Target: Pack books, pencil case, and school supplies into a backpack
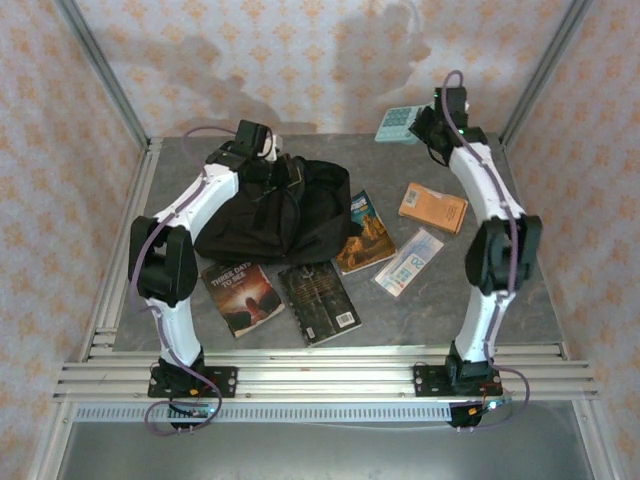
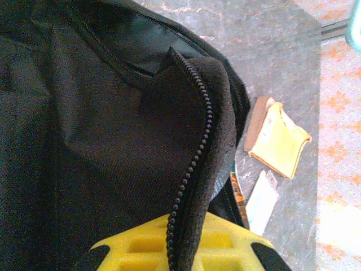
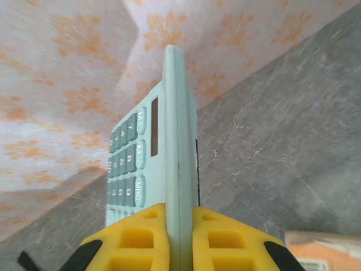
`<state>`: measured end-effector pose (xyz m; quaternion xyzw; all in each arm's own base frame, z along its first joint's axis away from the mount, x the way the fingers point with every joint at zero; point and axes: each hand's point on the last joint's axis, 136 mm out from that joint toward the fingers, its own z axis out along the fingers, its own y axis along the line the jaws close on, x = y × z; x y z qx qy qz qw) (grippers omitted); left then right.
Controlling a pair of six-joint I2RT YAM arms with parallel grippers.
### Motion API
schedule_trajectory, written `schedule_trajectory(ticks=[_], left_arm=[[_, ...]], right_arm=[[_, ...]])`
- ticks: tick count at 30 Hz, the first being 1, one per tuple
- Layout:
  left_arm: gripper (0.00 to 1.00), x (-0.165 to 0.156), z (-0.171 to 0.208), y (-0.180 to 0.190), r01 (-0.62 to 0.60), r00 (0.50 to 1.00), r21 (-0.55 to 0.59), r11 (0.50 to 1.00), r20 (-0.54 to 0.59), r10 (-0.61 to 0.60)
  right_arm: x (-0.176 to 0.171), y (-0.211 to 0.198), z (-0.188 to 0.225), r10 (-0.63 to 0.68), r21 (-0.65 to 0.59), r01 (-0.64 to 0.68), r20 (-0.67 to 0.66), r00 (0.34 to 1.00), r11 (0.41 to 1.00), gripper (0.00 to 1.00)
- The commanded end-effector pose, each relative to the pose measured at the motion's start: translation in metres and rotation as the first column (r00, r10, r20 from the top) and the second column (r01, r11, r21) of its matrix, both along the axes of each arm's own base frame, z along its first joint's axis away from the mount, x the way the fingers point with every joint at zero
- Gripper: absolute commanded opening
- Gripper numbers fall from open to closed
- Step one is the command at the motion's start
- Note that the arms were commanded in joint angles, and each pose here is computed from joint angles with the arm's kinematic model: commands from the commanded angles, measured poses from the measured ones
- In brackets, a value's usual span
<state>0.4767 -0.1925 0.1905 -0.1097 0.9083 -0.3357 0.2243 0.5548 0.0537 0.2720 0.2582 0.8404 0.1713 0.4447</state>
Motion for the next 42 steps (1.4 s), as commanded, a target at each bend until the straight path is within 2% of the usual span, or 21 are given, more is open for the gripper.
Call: schedule_trajectory(ticks=[1, 9, 16, 21, 30, 35, 42], left_arm=[[0.0, -0.003, 0.032, 0.006, -0.004, 0.997, -0.008, 1.0, 0.078, 0.005], [0.0, -0.014, 0.081, 0.002, 0.033, 0.988, -0.026, 0.999, 0.154, -0.029], [0.0, -0.031, 0.136, -0.003, 0.057, 0.974, -0.033, 0.998, 0.223, -0.048], [0.0, -0.043, 0.16, 0.003, 0.072, 0.96, 0.027, 0.997, 0.271, -0.076], [0.0, -0.069, 0.183, -0.001, 0.142, 0.945, 0.002, 0.99, 0.297, -0.137], [0.0, -0.078, 0.176, 0.002, 0.139, 0.949, 0.013, 0.99, 0.284, -0.137], [0.0, -0.082, 0.161, -0.005, 0.156, 0.958, -0.039, 0.987, 0.25, -0.142]], right_arm=[[-0.036, -0.003, 0.038, -0.036, 0.033, 0.032, 0.117, 0.993, 0.999, 0.0], [-0.134, 0.03, 0.052, 0.056, 0.176, -0.091, 0.194, 0.979, 0.98, 0.0], [-0.182, 0.053, 0.053, 0.16, 0.138, -0.19, 0.203, 0.966, 0.972, 0.0], [-0.199, 0.059, 0.058, 0.185, 0.131, -0.221, 0.241, 0.953, 0.967, 0.0], [-0.214, 0.083, 0.072, 0.27, 0.147, -0.318, 0.274, 0.923, 0.937, 0.0], [-0.217, 0.107, 0.059, 0.336, 0.136, -0.366, 0.203, 0.92, 0.921, 0.0], [-0.229, 0.14, 0.027, 0.439, 0.127, -0.45, 0.101, 0.893, 0.884, 0.0]])
